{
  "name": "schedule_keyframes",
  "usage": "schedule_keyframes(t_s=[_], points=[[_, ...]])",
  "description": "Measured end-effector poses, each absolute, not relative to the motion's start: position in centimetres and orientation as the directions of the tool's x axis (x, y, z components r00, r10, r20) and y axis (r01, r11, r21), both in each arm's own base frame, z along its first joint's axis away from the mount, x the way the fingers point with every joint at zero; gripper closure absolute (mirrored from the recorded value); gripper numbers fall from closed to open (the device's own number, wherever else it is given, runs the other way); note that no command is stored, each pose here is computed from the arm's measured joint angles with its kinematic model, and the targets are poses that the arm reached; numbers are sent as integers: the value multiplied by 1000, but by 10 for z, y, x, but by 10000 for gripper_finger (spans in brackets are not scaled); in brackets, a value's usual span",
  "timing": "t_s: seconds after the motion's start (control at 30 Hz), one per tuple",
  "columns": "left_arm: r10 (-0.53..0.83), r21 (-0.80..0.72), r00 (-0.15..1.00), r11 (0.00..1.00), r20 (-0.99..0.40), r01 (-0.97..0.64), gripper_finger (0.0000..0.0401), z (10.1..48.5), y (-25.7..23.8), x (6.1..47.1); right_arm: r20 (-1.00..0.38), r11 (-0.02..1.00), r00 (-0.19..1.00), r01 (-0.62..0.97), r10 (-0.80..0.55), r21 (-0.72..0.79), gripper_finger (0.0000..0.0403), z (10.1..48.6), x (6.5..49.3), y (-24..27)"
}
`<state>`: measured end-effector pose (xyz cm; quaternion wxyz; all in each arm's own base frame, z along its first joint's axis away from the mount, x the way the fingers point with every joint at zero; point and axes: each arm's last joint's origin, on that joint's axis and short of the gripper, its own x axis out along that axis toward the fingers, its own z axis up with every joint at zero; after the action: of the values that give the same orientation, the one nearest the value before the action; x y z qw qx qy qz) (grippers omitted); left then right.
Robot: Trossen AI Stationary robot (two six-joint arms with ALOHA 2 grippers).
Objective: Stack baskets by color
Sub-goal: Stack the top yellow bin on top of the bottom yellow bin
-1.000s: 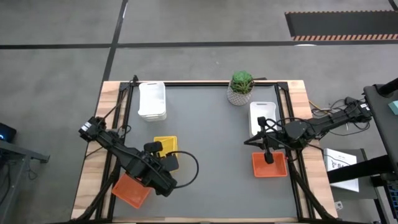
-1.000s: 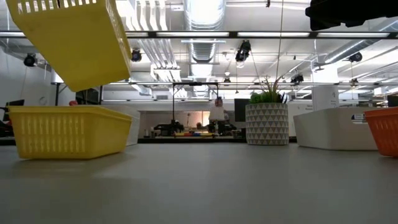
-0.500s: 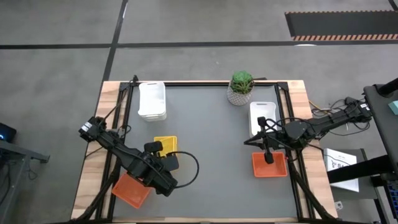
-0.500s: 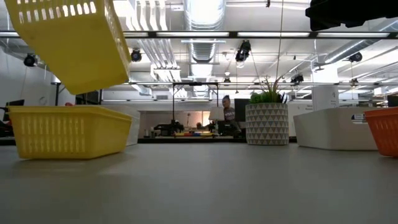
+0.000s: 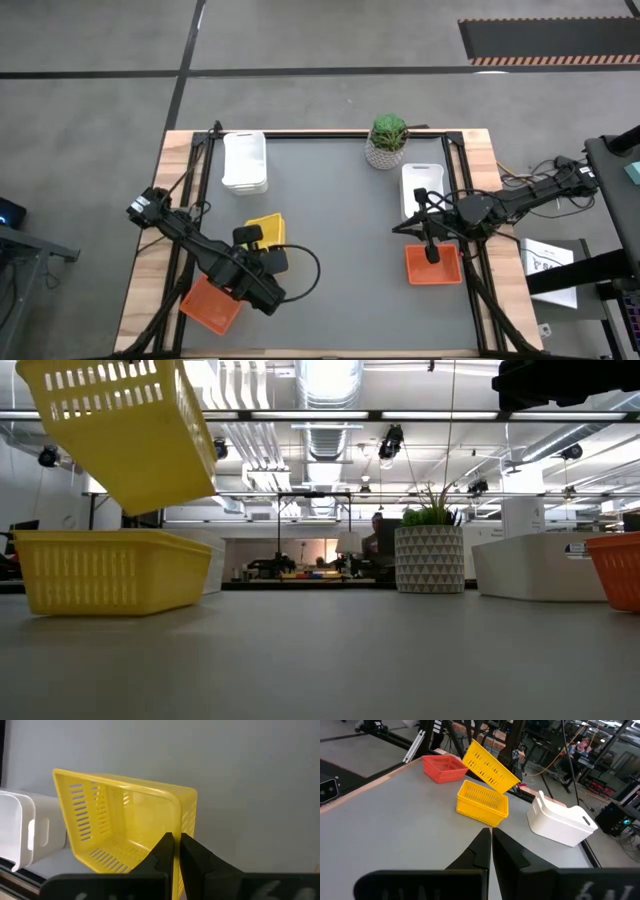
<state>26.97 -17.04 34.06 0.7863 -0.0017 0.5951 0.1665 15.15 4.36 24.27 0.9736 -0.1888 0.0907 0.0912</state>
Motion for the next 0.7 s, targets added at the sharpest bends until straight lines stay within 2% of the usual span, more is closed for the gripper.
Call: schedule_keyframes(t_s=[0.17,0.33,0.7], points=[[280,221,211,939,-937,-262,401,332,-170,269,-213,914,966,-212,143,-347,394,242,151,44],[331,284,140,919,-933,-274,401,305,-168,266,-217,914,966,-213,143,-345,394,242,151,44],[391,359,86,897,-916,-256,401,269,-161,265,-217,916,966,-212,143,-341,394,242,151,44]])
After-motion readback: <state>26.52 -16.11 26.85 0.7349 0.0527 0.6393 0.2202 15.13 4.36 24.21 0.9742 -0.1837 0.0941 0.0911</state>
